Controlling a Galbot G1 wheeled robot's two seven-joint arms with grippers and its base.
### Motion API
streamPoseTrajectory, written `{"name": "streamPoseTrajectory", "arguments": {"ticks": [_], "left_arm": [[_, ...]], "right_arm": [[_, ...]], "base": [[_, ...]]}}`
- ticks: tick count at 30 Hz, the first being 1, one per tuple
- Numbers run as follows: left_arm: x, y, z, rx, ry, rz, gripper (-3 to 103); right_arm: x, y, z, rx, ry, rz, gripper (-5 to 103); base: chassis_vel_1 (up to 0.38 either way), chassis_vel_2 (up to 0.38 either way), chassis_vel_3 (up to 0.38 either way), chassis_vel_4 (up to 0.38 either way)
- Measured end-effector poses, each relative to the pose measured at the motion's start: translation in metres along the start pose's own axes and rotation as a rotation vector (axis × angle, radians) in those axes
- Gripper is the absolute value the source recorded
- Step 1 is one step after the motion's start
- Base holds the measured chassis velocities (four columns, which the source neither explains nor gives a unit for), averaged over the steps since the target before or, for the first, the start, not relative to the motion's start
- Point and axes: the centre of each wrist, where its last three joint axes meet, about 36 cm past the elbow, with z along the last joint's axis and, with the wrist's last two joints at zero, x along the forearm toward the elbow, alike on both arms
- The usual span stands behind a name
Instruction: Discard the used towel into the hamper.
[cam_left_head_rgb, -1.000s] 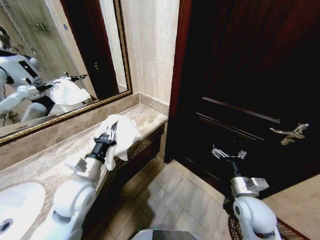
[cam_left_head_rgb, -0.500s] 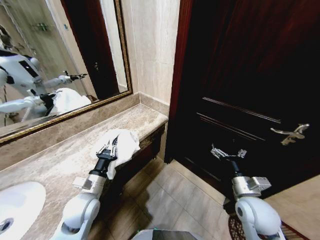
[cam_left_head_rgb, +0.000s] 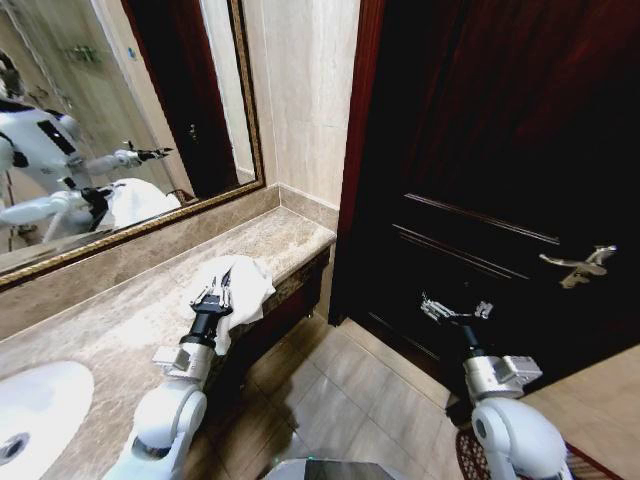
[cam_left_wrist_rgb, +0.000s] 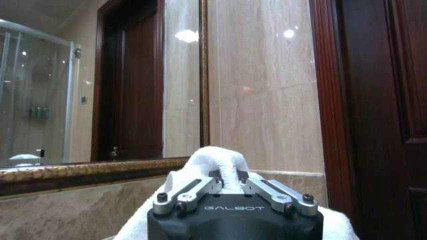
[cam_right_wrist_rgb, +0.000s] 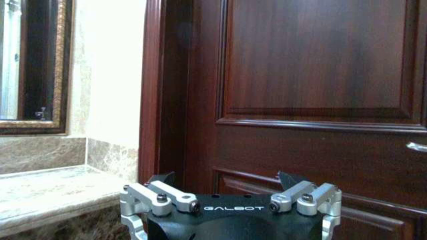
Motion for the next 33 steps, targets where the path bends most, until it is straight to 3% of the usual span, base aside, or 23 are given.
{"name": "streamPoseTrajectory", "arguments": {"ticks": [33], "left_arm": [[0.0043, 0.002, 0.0015, 0.003, -0.027, 0.009, 7]], "right_arm": [[0.0041, 0.0072, -0.0022, 0.003, -0.01, -0.004, 100]], "base": [[0.083, -0.09, -0.085, 0.086]]}}
